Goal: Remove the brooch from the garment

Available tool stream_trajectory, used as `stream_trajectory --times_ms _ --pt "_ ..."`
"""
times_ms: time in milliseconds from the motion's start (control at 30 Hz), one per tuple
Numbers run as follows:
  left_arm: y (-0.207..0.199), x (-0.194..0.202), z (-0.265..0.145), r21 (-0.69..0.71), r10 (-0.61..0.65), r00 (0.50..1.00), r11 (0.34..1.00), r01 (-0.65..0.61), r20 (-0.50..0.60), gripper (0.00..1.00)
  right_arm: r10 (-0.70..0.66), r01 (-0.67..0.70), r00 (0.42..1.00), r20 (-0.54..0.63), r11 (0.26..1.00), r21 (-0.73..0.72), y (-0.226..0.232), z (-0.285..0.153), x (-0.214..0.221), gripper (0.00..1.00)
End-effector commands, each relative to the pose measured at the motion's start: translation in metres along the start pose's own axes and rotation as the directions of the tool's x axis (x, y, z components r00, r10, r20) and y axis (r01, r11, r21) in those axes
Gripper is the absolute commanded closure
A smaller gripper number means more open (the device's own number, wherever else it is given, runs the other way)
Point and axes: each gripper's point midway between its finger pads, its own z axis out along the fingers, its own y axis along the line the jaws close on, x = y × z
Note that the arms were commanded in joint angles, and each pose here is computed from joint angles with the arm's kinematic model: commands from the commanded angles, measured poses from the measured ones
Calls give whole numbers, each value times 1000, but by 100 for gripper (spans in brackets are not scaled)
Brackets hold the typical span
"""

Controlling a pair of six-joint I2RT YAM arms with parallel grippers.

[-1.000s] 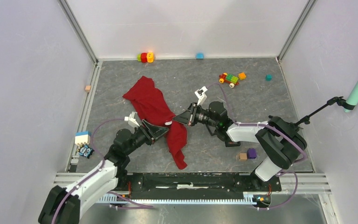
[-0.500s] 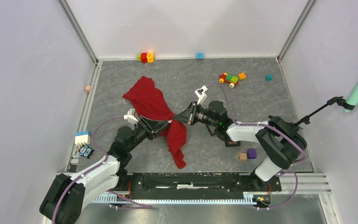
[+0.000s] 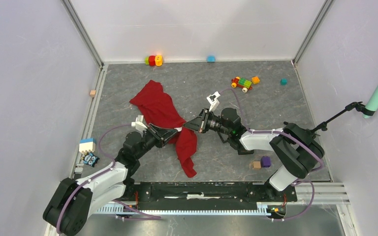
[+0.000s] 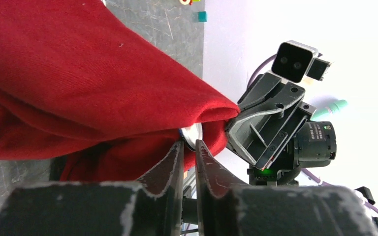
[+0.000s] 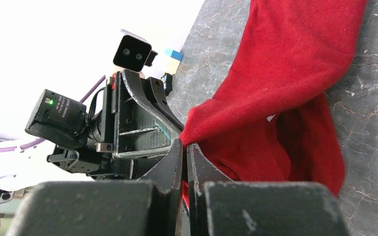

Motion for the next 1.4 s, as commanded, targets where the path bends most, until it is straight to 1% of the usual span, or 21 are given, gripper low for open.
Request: stream_trajectory --times_ms 0,100,200,267,367,467,567,633,667,733,833,967,1033,1067,1100,1133,1167,1200,1233,1267,1367 --pt "-18 0 6 36 77 997 996 -77 -19 86 -38 41 998 47 996 -76 24 -4 -12 100" --pt "-11 -2 9 -24 146 989 989 -146 -27 96 -42 44 999 34 997 -66 21 -4 -7 100" --pt "-3 -5 10 -100 216 975 970 -220 -48 98 -78 77 997 -14 997 -26 12 -2 -1 100" --pt "4 -5 8 -170 280 955 941 -294 -97 98 -121 123 991 -56 992 20 1 -2 5 100" --pt "19 -7 4 -285 363 910 867 -409 -201 98 -179 184 980 -90 981 61 -5 -2 7 100" --pt "38 -7 0 -374 398 852 774 -511 -340 98 -236 245 965 -115 967 69 -1 0 5 100" --pt "54 1 -5 -407 399 790 696 -592 -466 98 -277 283 956 -101 957 60 8 0 -7 100" --pt "60 8 -7 -413 387 750 655 -633 -536 98 -305 314 947 -100 946 86 8 1 -22 100" --pt "63 12 -8 -408 375 735 648 -643 -565 98 -324 334 941 -102 936 109 4 2 -30 100" --pt "62 20 -11 -381 357 716 660 -648 -599 98 -349 364 930 -115 915 174 -8 0 -45 100" --pt "49 20 -19 -354 376 704 664 -658 -602 98 -350 369 929 -119 899 234 -29 -13 -57 100" --pt "30 8 -34 -344 422 684 635 -691 -595 98 -349 378 926 -145 862 338 -67 -42 -58 93" --pt "21 11 -38 -319 421 670 643 -696 -612 98 -363 407 913 -185 830 381 -81 -54 -58 90" --pt "16 15 -38 -289 421 660 659 -694 -622 98 -372 428 904 -211 812 397 -86 -59 -56 85" --pt "10 22 -38 -246 420 646 684 -687 -637 98 -379 444 896 -233 798 407 -89 -64 -54 75" --pt "3 27 -38 -204 422 637 708 -676 -645 98 -388 458 888 -247 791 405 -90 -68 -51 49" --pt "-5 35 -36 -146 423 625 741 -655 -657 98 -394 465 884 -251 792 395 -89 -72 -46 33" --pt "-13 42 -35 -95 424 620 772 -629 -660 98 -409 471 881 -237 799 374 -82 -75 -44 27" --pt "-25 49 -33 -31 429 617 804 -593 -660 98 -426 478 878 -221 807 347 -76 -78 -41 25" --pt "-35 55 -32 20 430 616 830 -558 -661 98 -444 484 875 -195 818 309 -64 -80 -41 25" --pt "-67 65 -27 165 458 624 868 -469 -634 98 -484 501 865 -131 846 182 -30 -85 -36 27"
